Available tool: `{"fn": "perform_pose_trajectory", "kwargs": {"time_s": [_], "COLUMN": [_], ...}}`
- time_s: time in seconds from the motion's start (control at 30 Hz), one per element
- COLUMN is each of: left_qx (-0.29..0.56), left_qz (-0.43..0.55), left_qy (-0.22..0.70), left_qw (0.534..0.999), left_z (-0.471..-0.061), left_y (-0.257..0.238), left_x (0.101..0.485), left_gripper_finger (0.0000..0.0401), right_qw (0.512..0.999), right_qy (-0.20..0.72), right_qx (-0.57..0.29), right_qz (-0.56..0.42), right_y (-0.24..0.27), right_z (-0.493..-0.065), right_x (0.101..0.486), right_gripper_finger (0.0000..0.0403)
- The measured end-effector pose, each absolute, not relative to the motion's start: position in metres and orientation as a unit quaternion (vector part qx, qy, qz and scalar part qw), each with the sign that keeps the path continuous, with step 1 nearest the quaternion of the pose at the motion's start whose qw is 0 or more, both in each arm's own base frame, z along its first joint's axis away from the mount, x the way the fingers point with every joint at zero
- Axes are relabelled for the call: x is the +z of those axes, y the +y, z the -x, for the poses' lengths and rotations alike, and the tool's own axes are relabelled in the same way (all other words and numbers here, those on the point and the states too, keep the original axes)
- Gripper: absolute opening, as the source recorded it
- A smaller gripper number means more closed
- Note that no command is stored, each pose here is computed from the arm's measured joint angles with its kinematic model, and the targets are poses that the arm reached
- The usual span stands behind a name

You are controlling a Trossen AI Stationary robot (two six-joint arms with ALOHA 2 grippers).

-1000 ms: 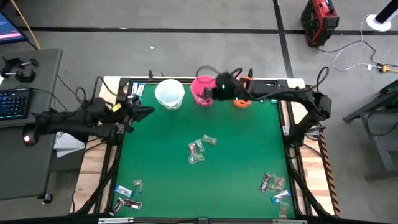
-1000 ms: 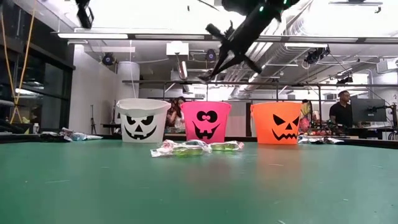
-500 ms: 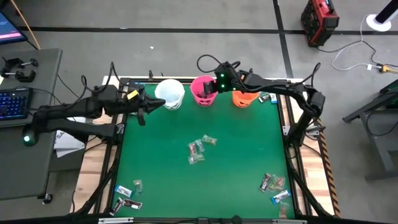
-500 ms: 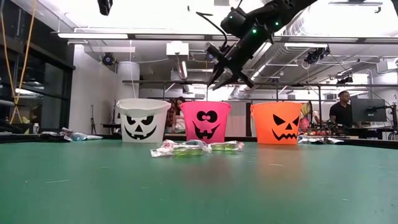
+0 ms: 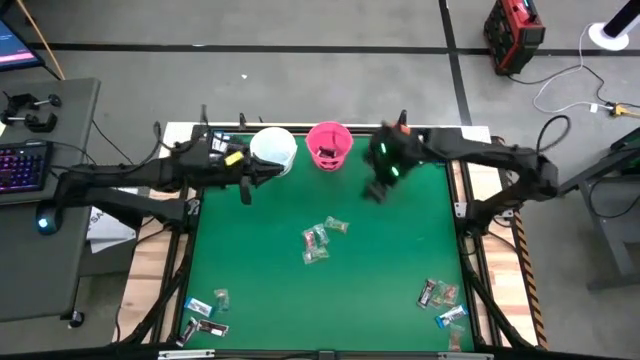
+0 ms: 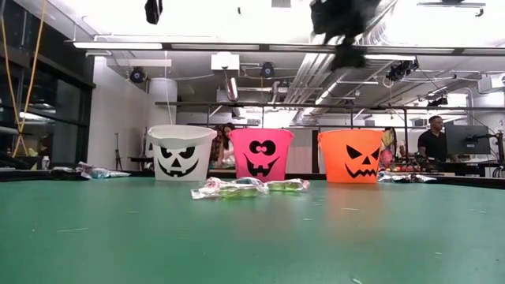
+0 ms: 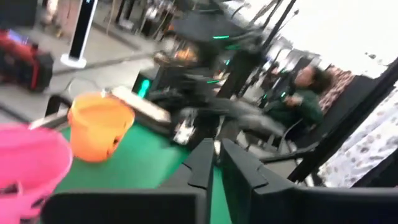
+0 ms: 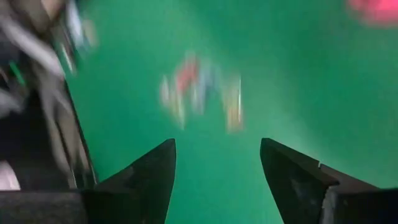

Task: Sort candy by brand, put in halloween buckets
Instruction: Put the brown chocolate into the pink bucket

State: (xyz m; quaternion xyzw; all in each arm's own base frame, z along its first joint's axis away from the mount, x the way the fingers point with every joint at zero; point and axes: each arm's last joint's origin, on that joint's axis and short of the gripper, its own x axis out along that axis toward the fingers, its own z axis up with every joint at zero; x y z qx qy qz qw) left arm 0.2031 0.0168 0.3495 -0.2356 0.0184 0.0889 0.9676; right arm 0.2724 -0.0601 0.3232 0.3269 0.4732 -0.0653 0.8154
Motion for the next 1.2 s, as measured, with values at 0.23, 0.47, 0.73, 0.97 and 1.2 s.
{"fn": "perform_pose_trajectory", "kwargs": {"time_s": [0.23, 0.47, 0.73, 0.97, 1.2], "left_qx": [0.112, 0.109, 0.117, 0.117, 0.12], "left_qz": [0.267, 0.281, 0.272, 0.309, 0.347], "left_qy": [0.103, 0.189, 0.223, 0.216, 0.229], "left_qw": [0.952, 0.934, 0.929, 0.919, 0.902], "left_z": [-0.225, -0.235, -0.232, -0.225, -0.219], "left_y": [0.02, 0.024, 0.023, 0.019, 0.012], "left_x": [0.322, 0.299, 0.279, 0.252, 0.225], "left_gripper_finger": [0.0127, 0.0192, 0.0202, 0.0202, 0.0202], "right_qw": [0.697, 0.519, 0.446, 0.473, 0.473], "right_qy": [0.625, 0.723, 0.703, 0.669, 0.687], "right_qx": [-0.102, -0.168, -0.289, -0.328, -0.322], "right_qz": [-0.336, -0.424, -0.473, -0.471, -0.447], "right_y": [0.048, 0.121, 0.132, 0.128, 0.133], "right_z": [-0.234, -0.197, -0.168, -0.17, -0.176], "right_x": [0.311, 0.232, 0.174, 0.162, 0.146], "right_gripper_finger": [0.0227, 0.0227, 0.0227, 0.0227, 0.0227]}}
